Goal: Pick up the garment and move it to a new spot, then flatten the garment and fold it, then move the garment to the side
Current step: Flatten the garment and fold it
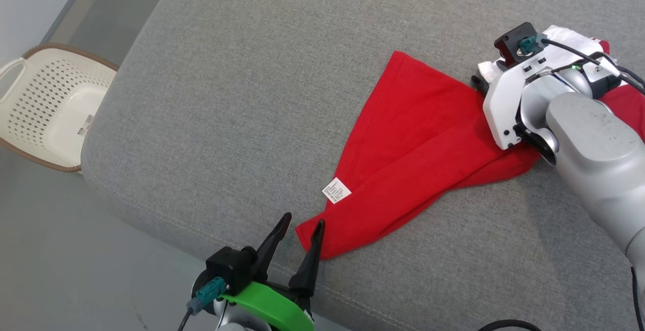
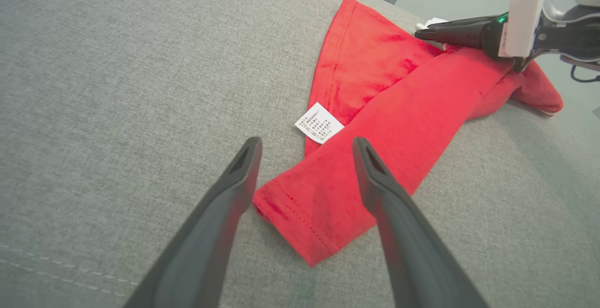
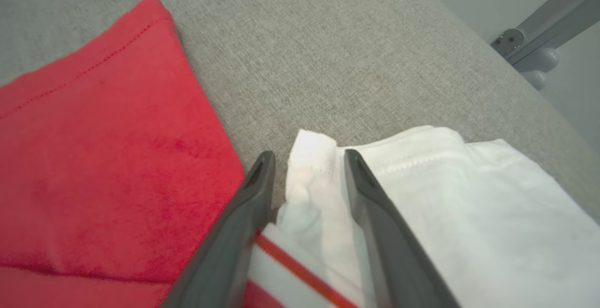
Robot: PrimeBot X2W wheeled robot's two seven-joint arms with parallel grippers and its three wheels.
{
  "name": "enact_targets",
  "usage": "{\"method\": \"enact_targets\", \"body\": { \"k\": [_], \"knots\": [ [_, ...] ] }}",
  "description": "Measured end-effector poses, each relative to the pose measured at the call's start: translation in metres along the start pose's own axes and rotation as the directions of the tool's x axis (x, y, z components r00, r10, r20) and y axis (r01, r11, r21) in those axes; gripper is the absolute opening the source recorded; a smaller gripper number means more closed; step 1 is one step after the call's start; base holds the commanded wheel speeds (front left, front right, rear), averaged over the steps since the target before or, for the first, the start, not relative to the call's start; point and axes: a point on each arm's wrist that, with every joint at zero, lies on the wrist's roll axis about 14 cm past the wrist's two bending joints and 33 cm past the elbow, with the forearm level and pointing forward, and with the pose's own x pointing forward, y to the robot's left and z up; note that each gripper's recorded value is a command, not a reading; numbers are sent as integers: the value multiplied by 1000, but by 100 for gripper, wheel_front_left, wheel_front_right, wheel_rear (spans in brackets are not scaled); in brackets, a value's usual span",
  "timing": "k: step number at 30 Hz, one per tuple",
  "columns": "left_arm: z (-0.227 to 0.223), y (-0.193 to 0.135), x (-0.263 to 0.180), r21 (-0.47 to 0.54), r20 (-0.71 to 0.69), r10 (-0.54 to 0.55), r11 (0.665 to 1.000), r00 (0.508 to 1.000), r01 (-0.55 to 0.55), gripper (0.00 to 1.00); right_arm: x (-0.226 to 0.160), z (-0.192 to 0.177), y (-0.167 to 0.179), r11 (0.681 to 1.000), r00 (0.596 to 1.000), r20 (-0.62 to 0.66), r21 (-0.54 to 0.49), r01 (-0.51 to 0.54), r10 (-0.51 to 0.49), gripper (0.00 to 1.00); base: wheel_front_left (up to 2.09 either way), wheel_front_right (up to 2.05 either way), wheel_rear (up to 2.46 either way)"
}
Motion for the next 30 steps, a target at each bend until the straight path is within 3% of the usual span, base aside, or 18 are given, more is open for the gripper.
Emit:
{"method": "enact_targets", "body": {
  "k": [10,16,21,22,25,30],
  "knots": [
    [0,-3,3,5,1,-16,1000,1000,16,100,-10,22,-17,997,987,144,52,62,-69,0,0,0,0],
    [4,-11,4,23,16,-49,999,999,48,100,-39,42,-32,971,929,328,217,103,-172,0,0,0,0],
    [6,-22,5,53,24,-96,994,995,94,100,-73,28,-37,913,885,381,393,108,-268,0,0,0,0],
    [6,-22,5,53,24,-96,994,995,94,100,-73,28,-37,913,885,381,393,108,-268,0,0,0,0],
    [9,-32,10,70,32,-137,989,990,134,100,-115,34,-60,862,801,465,492,120,-377,0,0,0,0],
    [8,-50,18,105,24,-204,974,979,200,100,-177,-32,-48,761,737,422,620,190,-528,0,0,0,0]
  ]
}}
